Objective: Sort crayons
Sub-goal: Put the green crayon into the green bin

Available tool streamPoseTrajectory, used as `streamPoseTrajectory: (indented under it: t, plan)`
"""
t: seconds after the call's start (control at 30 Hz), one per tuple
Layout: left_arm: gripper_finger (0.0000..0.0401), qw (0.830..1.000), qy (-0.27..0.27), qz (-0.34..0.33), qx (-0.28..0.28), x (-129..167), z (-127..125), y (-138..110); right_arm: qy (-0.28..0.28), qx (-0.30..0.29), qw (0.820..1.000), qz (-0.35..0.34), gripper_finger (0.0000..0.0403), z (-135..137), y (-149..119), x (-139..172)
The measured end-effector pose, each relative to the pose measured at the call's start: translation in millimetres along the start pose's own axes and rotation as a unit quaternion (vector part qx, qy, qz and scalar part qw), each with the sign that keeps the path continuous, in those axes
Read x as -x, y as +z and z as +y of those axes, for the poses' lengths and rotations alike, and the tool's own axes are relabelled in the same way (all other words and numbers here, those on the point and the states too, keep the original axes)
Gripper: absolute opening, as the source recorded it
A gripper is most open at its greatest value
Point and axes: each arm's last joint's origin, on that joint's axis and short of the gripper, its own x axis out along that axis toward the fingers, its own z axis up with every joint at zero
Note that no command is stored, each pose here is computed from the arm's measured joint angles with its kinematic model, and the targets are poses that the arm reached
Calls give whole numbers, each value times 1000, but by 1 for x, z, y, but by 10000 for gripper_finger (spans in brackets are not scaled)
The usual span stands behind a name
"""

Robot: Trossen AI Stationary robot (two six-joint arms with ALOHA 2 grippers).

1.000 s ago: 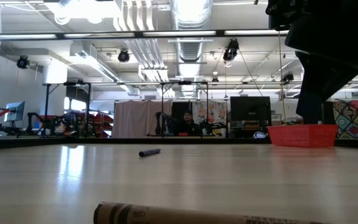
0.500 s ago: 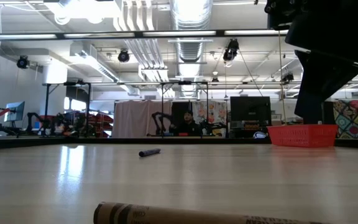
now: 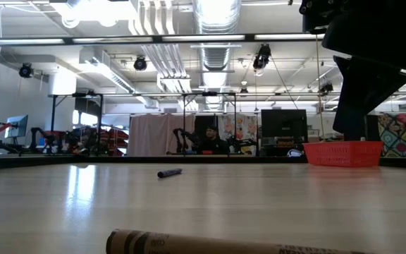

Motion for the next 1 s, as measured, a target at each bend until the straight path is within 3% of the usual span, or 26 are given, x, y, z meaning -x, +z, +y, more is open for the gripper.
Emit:
streamPoseTrajectory:
  t: [0.23,0.47,0.77,1.0]
  plan:
    - [2,1000,-2,7,11,4,1,0,3,-3,1000,-1,111,1,0,0]
    - [8,997,53,-54,12,4,11,2,3,-3,1000,-1,111,1,0,0]
    - [105,988,137,-59,47,5,27,2,2,1,1000,-1,111,1,0,0]
    - [154,984,160,-67,41,6,32,8,2,2,1000,-1,112,1,0,0]
